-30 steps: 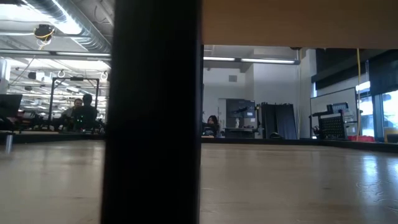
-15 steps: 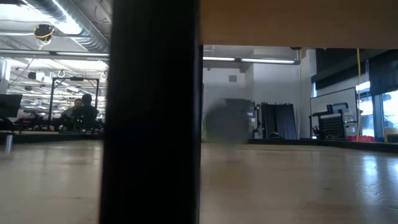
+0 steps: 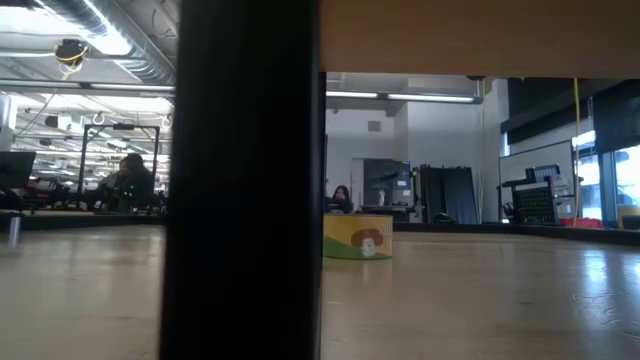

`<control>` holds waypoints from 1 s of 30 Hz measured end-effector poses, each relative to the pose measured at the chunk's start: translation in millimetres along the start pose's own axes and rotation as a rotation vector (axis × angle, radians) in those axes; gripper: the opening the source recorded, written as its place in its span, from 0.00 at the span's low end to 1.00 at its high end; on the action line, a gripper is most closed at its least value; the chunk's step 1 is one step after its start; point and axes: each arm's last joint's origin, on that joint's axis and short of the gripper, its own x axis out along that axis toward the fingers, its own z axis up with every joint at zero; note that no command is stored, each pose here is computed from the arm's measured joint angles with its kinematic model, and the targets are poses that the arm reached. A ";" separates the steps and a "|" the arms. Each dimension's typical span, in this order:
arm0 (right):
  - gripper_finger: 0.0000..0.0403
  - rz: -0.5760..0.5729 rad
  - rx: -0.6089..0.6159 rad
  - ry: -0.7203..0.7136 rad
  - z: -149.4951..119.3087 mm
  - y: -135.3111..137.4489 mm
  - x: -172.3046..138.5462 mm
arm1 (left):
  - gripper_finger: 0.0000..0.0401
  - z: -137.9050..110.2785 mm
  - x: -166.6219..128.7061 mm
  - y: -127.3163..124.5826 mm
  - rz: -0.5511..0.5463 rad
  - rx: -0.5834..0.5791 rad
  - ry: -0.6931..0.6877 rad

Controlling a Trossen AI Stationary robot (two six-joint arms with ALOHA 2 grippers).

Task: Pick and place cans onto a shelf
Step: Put the top blue canned cherries on the shelf aligned with the other green tuna can

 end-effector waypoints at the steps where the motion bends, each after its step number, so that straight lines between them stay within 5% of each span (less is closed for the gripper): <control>1: 0.07 0.000 0.010 0.000 0.0 -0.1 0.1 | 0.13 0.0 0.0 0.0 0.000 0.000 0.000; 30: 0.01 0.084 0.113 -0.067 7.8 -19.2 -20.5 | 0.13 0.0 0.0 0.1 0.001 0.000 0.000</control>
